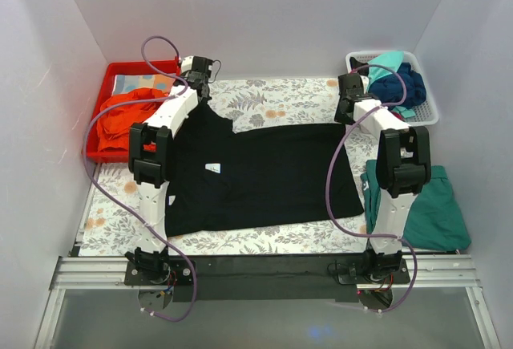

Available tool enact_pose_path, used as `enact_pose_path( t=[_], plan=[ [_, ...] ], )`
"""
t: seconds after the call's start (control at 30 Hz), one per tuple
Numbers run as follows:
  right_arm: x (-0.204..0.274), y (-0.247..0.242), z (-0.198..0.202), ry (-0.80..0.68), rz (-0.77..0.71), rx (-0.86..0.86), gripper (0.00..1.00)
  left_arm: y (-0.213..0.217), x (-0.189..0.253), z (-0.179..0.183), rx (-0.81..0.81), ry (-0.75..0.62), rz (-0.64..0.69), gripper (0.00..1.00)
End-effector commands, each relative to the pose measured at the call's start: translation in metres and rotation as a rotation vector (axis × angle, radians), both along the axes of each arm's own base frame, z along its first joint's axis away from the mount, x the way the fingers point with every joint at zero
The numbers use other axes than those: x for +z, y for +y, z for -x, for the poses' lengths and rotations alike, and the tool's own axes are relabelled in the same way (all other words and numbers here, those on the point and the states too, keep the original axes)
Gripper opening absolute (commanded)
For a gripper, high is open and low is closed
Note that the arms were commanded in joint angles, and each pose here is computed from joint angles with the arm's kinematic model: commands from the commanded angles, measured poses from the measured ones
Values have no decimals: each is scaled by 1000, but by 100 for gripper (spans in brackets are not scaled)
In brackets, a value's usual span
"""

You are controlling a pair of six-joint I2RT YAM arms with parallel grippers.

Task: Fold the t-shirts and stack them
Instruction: Grap the side of the flattened tshirt furthest away from the robot with both arms, then fold the other side of the tshirt into a rectangle

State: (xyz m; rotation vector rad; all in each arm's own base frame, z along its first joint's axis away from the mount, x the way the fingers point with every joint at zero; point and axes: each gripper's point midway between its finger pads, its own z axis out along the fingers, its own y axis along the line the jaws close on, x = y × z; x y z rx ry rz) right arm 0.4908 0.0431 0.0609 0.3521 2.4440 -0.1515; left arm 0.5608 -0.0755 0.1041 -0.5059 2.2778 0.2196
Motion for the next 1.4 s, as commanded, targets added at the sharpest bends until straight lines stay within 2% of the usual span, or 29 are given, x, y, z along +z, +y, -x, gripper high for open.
enact_pose_path(
  t=[0.0,0.3,0.77,0.9,1.0,1.17,1.37],
  plan=[
    [57,-6,-1,-116,6,-16,1,8,87,2,25,-165,13,0],
    [69,-5,22,-129,-23,-6,1,12,90,25,51,-151,37,0],
    [60,-13,83,-121,-46,-24,1,28,100,99,172,-158,127,0],
    [51,-16,106,-104,-52,-38,1,32,98,128,206,-137,152,0],
    [40,-19,125,-84,-52,-52,1,41,85,158,268,-70,148,0],
    [13,-22,158,-43,-71,-64,1,41,53,209,360,1,244,0],
    [-5,-26,180,-8,-66,-72,1,45,39,252,400,-17,313,0]
  ],
)
